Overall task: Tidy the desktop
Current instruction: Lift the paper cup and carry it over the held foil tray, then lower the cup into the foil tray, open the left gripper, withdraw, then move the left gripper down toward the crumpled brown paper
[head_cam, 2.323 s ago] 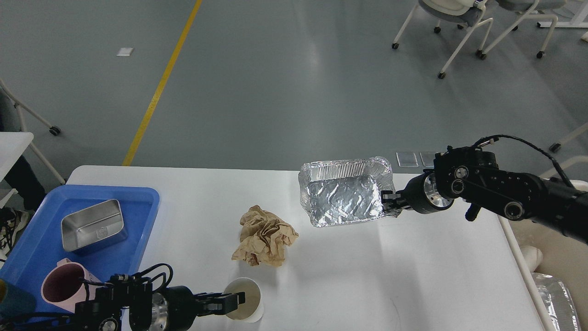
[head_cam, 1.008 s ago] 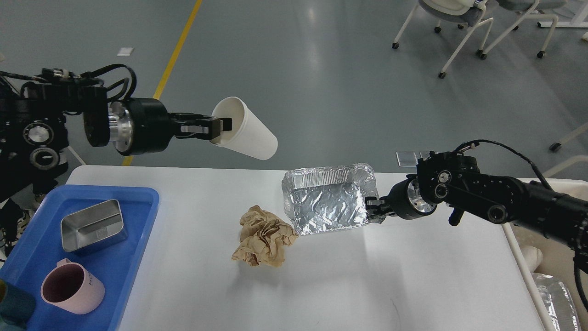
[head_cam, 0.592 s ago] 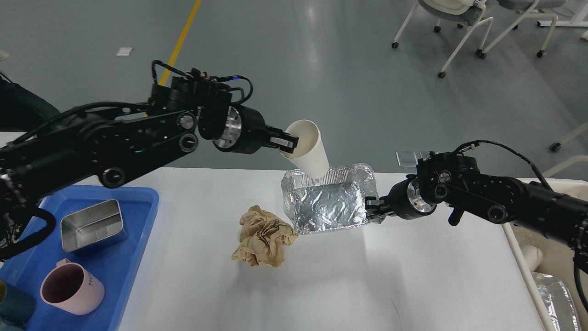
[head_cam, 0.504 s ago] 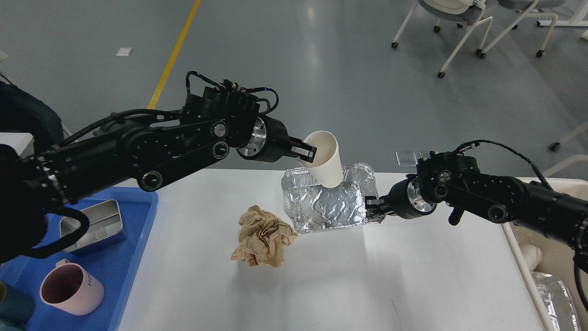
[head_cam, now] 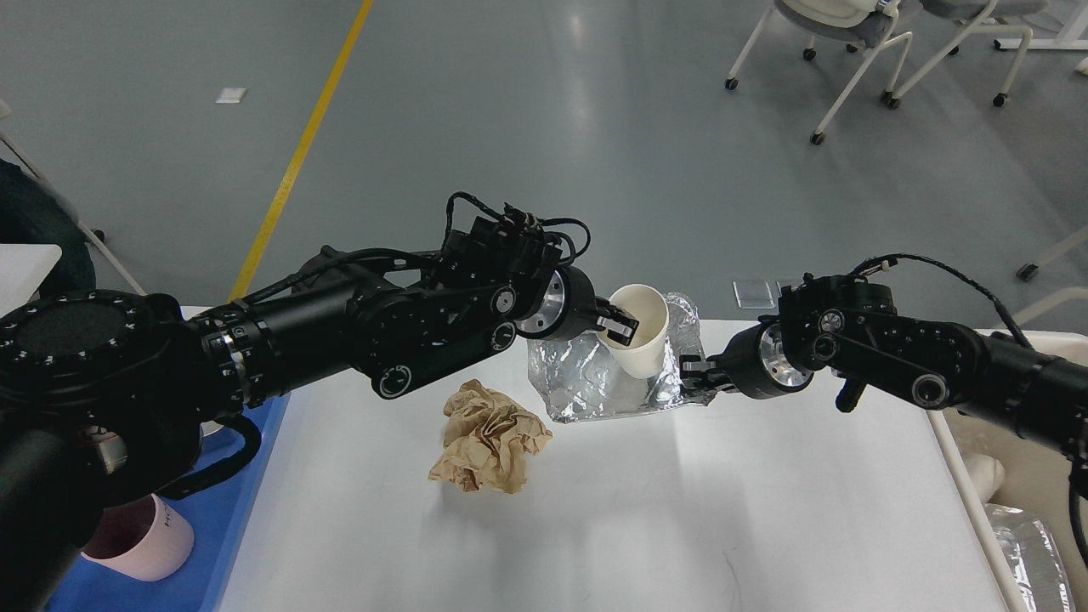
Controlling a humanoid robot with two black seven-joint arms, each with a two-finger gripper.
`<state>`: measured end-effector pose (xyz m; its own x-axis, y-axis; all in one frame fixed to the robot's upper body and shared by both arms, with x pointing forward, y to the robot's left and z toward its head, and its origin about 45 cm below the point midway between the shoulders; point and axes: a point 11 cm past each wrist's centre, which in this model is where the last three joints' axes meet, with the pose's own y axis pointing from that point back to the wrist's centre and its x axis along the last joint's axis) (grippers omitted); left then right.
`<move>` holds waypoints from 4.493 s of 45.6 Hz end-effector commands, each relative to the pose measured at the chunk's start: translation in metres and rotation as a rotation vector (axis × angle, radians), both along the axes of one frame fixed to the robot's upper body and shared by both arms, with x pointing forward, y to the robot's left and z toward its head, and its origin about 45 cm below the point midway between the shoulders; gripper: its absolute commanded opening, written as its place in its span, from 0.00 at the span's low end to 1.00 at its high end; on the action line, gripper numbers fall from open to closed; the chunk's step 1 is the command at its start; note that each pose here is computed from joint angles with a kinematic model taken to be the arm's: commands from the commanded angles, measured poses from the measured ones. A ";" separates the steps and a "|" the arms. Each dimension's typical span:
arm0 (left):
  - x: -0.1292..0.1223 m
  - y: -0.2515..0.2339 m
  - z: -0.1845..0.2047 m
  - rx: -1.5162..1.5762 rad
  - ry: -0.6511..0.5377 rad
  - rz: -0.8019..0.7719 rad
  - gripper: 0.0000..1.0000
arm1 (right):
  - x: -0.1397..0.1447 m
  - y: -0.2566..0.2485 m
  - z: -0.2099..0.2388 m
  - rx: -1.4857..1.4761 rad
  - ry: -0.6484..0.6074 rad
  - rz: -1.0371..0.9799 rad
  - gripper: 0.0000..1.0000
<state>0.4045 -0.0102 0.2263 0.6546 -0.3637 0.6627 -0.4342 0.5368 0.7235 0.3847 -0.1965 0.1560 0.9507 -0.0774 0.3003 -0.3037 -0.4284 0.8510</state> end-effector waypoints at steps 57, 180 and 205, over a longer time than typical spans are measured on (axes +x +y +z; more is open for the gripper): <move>0.001 -0.014 -0.002 -0.063 -0.026 0.021 0.96 | -0.001 0.002 -0.001 0.006 0.001 0.002 0.00; -0.016 0.242 0.126 -0.042 -0.144 0.268 0.97 | -0.012 -0.023 -0.019 -0.010 0.038 -0.059 0.00; -0.125 0.418 0.038 -0.003 -0.045 0.731 0.97 | -0.013 -0.019 -0.021 -0.003 0.036 -0.059 0.00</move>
<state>0.3010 0.4013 0.2875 0.6806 0.1238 0.7221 -0.7326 0.1166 0.6706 0.3720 -0.2160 0.1348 0.9547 -0.1326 0.2664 -0.2975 -0.4069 0.8637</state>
